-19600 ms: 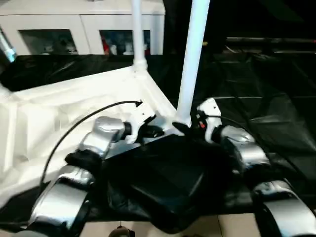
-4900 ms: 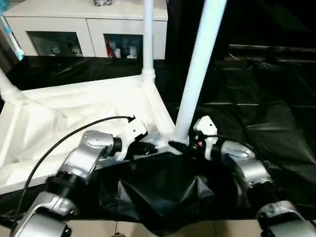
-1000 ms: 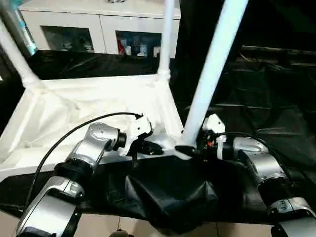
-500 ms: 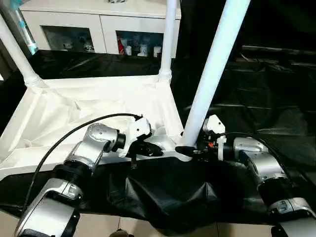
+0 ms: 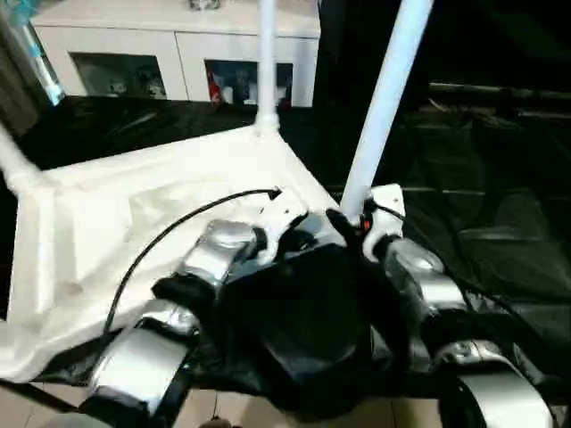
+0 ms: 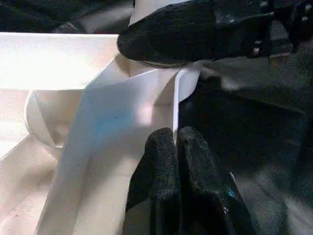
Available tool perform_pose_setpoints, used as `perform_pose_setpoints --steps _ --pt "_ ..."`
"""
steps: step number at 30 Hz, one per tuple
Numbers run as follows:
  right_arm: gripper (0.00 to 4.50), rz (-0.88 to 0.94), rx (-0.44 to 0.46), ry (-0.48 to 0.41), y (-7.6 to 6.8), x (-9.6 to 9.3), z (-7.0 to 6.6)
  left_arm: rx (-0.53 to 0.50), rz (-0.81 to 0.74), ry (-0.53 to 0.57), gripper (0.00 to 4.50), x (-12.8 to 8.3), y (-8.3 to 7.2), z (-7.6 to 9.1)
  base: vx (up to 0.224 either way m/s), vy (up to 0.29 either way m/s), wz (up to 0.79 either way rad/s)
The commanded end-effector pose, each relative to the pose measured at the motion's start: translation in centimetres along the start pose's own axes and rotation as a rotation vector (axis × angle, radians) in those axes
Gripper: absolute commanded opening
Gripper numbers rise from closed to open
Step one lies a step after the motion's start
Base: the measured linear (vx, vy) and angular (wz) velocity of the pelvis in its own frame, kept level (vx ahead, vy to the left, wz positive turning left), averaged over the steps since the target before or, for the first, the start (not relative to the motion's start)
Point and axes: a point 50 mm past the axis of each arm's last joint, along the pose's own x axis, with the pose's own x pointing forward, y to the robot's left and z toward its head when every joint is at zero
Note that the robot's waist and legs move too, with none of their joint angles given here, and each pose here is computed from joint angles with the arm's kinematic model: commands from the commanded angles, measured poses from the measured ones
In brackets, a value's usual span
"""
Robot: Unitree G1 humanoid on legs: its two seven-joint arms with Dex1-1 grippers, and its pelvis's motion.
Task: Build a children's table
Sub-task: Rotate leg to tighten
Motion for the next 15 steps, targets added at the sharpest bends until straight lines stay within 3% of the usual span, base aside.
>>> perform_pose_setpoints --steps 1,2,4,6,9,15 --pt "2.64 0.195 -0.022 0.106 4.6 0.6 -2.6 0.022 0.040 -0.058 0.00 0.7 0.0 1.7 0.000 0.000 0.00" --pt "2.64 0.271 -0.051 0.101 5.3 0.6 -2.6 0.033 0.018 -0.066 0.00 0.7 -0.2 1.8 0.000 0.000 0.00" --pt "3.20 0.305 -0.067 0.083 5.0 0.3 -2.3 0.051 -0.012 -0.073 0.00 0.6 -0.4 1.7 0.000 0.000 0.00" --pt "3.36 0.330 -0.053 0.063 4.5 0.1 -2.0 0.067 -0.043 -0.084 0.00 0.4 -0.5 1.6 0.000 0.000 0.00" --pt "3.69 0.408 -0.104 0.050 3.1 -0.8 -1.6 0.091 -0.127 -0.104 0.00 -0.2 -0.7 1.4 0.000 0.000 0.00" --pt "3.69 0.623 -0.182 0.101 0.4 -3.6 -1.1 0.134 -0.306 -0.081 0.00 -2.1 -1.0 0.1 0.000 0.000 0.00"
